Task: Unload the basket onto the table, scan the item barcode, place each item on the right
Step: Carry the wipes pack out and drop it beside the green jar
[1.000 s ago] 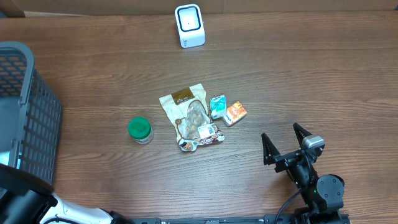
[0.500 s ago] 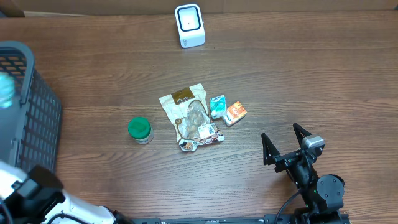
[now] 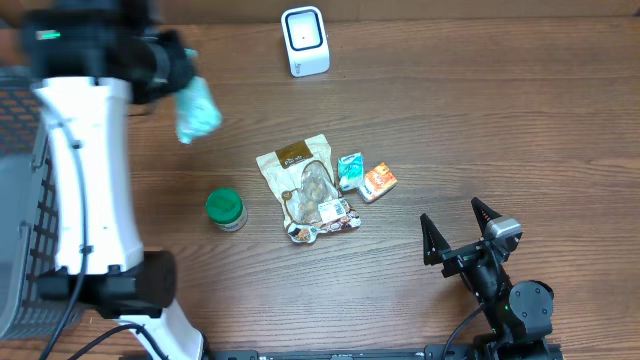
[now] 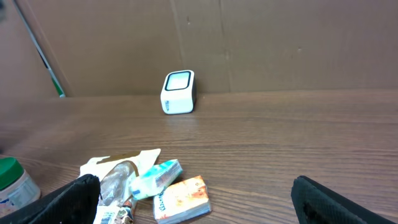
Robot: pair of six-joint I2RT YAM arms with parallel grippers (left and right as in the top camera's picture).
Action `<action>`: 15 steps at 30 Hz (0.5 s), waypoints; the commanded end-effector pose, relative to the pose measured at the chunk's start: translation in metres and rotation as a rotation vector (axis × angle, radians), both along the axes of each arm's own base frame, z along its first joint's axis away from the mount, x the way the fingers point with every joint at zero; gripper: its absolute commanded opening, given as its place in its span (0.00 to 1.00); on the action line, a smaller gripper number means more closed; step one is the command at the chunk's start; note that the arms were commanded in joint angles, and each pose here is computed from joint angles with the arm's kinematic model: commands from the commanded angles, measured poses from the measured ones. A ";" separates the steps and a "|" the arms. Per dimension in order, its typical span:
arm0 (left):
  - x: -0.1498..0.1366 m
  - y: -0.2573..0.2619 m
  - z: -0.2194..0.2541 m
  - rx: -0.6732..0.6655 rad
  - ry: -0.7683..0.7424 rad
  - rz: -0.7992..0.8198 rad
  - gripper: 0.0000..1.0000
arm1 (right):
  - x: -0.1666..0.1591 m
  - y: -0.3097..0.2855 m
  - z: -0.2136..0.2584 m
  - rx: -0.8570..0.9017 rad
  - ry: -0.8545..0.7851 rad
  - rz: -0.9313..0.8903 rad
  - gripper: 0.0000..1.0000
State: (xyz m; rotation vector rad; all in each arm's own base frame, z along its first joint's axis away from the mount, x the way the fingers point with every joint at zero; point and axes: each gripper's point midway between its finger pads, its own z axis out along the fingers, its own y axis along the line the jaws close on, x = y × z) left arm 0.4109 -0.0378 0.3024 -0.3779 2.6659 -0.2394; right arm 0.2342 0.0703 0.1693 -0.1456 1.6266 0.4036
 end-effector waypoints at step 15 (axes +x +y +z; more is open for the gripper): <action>-0.026 -0.078 -0.182 0.207 0.286 -0.146 0.04 | -0.001 0.001 0.004 -0.001 -0.018 0.007 1.00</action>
